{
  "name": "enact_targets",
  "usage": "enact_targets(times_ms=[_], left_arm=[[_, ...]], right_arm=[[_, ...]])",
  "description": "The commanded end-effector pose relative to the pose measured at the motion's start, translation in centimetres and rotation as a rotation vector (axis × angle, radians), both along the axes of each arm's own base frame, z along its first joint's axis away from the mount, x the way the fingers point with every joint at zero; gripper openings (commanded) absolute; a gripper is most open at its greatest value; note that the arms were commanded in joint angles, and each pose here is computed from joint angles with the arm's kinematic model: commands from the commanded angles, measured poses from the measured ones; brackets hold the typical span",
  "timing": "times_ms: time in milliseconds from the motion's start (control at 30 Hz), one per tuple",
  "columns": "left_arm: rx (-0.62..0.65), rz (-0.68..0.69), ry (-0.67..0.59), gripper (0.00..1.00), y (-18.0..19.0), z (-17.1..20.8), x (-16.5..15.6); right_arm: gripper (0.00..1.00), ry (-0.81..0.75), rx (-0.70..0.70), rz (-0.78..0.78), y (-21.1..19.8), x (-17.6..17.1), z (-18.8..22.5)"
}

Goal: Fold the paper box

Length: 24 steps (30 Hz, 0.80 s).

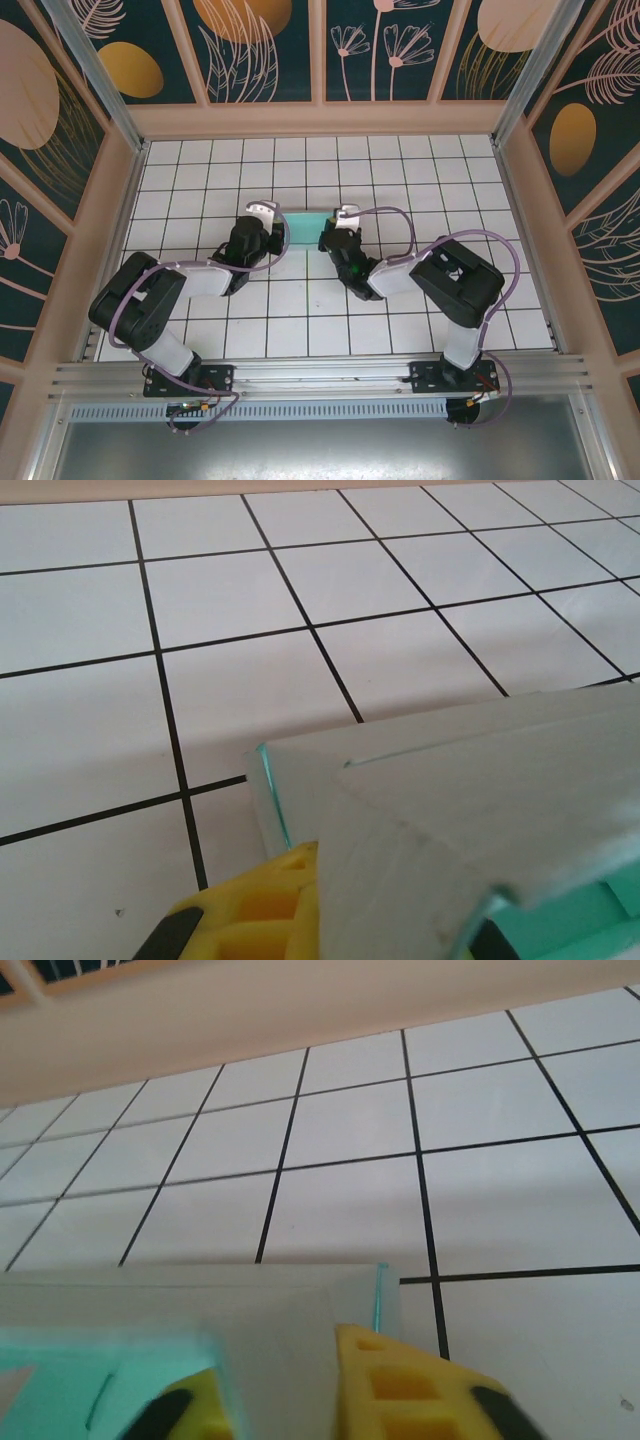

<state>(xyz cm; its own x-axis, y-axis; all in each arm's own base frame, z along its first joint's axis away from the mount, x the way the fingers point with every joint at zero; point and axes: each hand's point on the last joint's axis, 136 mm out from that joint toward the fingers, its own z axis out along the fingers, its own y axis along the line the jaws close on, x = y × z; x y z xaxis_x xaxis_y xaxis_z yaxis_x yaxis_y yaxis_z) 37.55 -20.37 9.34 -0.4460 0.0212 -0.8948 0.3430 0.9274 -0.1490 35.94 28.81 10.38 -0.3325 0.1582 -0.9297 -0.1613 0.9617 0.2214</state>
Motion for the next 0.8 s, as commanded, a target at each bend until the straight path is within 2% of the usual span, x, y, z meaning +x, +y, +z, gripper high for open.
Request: enact_targets(times_ms=[0, 100, 233, 367, 433, 633, 767], left_arm=[[-0.008, -0.032, -0.021, 0.00, -0.8, 0.6, -0.6], [0.012, 0.007, -0.023, 0.00, -0.1, 0.5, -0.3], [0.036, 0.012, -0.023, 0.00, 0.0, 0.3, 0.0], [0.035, 0.012, -0.015, 0.00, -0.1, 0.1, 0.1], [0.028, 0.008, -0.012, 0.00, -0.2, 0.0, 0.0], [0.025, -0.003, 0.005, 0.01, -0.3, -0.6, -0.3], [0.018, -0.010, 0.014, 0.12, -0.4, -0.6, -0.5]], right_arm=[[0.34, -0.056, 0.037, 0.062, 1.0, -2.0, 2.7], [0.57, -0.118, 0.046, 0.059, 0.1, -3.1, 5.7], [0.72, -0.169, 0.096, 0.048, -1.9, -4.7, 9.1], [0.75, -0.238, 0.140, 0.043, -3.6, -5.5, 13.3], [0.75, -0.222, 0.150, 0.028, -4.1, -4.8, 14.7], [0.76, 0.039, 0.242, 0.062, -3.8, -1.0, 13.5], [0.76, 0.112, 0.216, 0.058, -2.8, 0.9, 12.0]])
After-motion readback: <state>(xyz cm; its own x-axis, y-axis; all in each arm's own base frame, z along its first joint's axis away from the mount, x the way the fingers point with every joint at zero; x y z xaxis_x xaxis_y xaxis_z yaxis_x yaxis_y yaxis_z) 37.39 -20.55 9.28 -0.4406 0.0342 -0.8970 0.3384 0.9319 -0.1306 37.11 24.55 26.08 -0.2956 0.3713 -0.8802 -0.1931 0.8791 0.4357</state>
